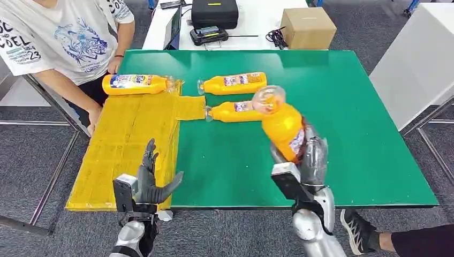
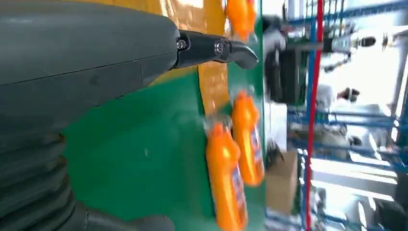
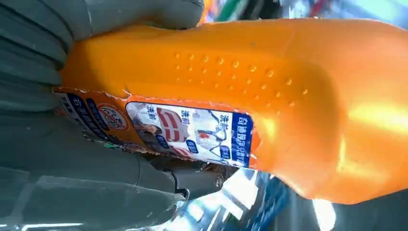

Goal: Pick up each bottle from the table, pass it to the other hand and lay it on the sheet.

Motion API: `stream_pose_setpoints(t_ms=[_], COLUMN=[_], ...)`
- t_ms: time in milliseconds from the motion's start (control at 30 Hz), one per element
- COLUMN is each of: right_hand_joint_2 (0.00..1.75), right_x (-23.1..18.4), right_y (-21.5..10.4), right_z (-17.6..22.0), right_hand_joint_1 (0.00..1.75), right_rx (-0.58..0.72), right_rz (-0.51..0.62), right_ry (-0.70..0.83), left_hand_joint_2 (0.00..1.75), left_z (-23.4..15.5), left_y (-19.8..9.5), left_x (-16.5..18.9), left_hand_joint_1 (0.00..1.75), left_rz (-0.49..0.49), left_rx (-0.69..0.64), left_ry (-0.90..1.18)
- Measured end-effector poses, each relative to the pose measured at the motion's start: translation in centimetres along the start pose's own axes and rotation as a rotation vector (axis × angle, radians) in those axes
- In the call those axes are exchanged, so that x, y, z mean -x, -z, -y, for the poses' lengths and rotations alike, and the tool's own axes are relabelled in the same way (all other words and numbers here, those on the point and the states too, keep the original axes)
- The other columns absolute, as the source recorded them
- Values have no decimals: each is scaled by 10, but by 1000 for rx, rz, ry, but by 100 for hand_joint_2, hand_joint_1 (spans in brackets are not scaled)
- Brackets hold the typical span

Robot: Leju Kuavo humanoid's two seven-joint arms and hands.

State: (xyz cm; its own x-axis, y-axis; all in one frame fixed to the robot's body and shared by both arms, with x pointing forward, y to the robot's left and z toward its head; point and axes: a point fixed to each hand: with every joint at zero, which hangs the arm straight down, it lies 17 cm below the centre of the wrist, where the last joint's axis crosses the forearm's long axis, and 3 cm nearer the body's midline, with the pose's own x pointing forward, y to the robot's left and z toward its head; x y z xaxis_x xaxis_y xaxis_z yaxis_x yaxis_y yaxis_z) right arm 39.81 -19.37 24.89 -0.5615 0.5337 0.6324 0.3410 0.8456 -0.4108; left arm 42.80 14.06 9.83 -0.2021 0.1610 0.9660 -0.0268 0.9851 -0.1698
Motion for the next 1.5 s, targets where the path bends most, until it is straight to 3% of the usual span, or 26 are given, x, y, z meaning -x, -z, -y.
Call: stream_pose_setpoints(t_ms=[233,733,1000,1133,1333,1500], right_hand_joint_2=[175,175,175,175,175,175], right_x=[4,5,14,24,-13,-27], right_y=[-4,-4,-22,-41,-98,-122], right_z=[24,32,29,-5,-153,-201], right_hand_joint_1=[175,175,175,175,175,175], right_rx=[79,111,99,12,-276,-388], right_rz=[-27,-41,-50,-82,-115,-139], right_ry=[-3,2,36,69,234,294], left_hand_joint_2=[175,175,175,175,175,175], left_z=[9,11,67,90,120,122], left_y=[0,0,-20,-31,-42,-45], left_x=[-12,-16,-24,-32,-38,-33], left_hand_joint_1=[0,0,0,0,0,0], left_rz=[19,26,-106,-134,-168,-188], left_rx=[15,22,242,345,452,469], left_ry=[-27,-43,-433,-527,-557,-553])
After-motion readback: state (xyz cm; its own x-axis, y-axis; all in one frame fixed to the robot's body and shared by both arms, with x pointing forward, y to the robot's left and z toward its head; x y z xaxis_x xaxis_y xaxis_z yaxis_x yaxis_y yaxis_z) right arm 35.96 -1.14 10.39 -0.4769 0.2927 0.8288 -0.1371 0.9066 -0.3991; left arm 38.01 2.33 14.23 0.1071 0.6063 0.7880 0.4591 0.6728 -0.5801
